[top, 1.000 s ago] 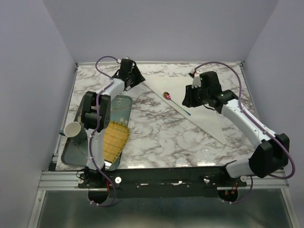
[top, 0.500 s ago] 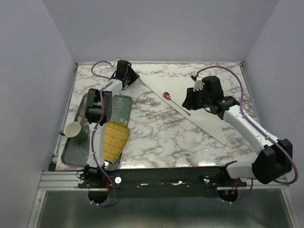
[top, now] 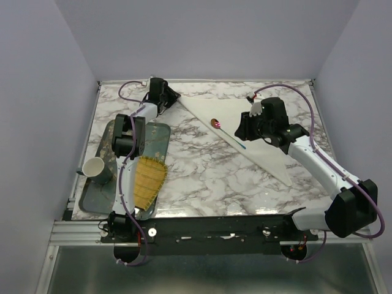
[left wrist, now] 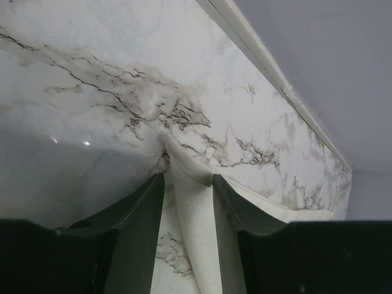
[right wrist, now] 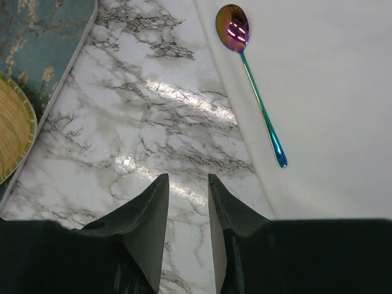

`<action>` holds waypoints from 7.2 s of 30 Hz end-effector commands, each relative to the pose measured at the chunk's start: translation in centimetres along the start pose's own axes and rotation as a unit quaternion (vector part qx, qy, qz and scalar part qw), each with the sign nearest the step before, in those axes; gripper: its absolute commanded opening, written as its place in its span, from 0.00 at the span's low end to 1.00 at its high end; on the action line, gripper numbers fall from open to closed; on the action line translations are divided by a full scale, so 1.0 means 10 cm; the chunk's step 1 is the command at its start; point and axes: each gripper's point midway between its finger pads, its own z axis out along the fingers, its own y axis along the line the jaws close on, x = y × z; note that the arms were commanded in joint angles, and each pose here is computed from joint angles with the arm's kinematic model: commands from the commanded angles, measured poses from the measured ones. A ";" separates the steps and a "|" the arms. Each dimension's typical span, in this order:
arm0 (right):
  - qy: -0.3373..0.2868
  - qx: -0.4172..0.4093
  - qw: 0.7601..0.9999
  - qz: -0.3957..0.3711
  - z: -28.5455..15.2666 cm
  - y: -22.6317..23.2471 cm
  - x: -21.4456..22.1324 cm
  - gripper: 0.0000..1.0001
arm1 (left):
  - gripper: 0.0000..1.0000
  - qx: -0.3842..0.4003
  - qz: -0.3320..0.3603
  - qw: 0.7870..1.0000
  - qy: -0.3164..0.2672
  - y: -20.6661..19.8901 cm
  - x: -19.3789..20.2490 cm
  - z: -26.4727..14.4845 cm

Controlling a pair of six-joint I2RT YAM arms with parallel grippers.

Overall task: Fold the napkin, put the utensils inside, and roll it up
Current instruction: Place the utensil onto the napkin, then fold the napkin

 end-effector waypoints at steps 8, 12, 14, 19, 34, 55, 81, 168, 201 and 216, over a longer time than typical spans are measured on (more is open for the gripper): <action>-0.011 0.002 1.000 -0.009 0.02 -0.01 -0.02 0.39 | 0.39 0.019 0.011 1.000 0.006 0.01 0.05 0.10; -0.010 0.007 1.000 -0.010 0.02 -0.03 0.00 0.39 | 0.05 0.035 0.022 0.999 0.005 -0.09 0.01 0.07; -0.008 0.013 1.000 -0.005 0.03 -0.06 0.02 0.39 | 0.00 0.049 0.039 0.998 0.003 -0.22 -0.02 0.03; -0.020 0.024 0.998 0.048 -0.02 -0.04 0.00 0.39 | 0.00 0.104 0.097 0.990 0.005 -0.79 -0.06 -0.26; -0.063 0.032 0.989 0.126 -0.45 -0.08 0.19 0.39 | 0.00 0.163 0.227 0.956 0.093 -1.60 1.54 -1.36; -0.095 0.095 0.976 0.169 -0.70 -0.35 0.43 0.43 | 0.00 0.176 0.246 0.938 0.169 -1.80 2.64 -1.58; -0.056 0.091 0.975 0.195 -0.55 -0.42 0.59 0.43 | 0.00 0.162 0.223 0.936 0.220 -1.60 3.21 -1.40; -0.056 0.339 0.640 0.687 -0.97 -1.57 2.29 0.71 | 0.65 0.171 0.314 0.906 0.227 -1.33 1.63 -2.90; -0.071 0.347 0.644 0.678 -0.95 -1.76 2.26 0.23 | 0.64 0.177 0.300 0.910 0.225 -1.32 1.56 -2.88; -0.072 0.193 0.924 0.322 -0.38 -1.49 0.22 0.07 | 0.64 0.171 0.288 0.915 0.225 -1.26 1.59 -2.82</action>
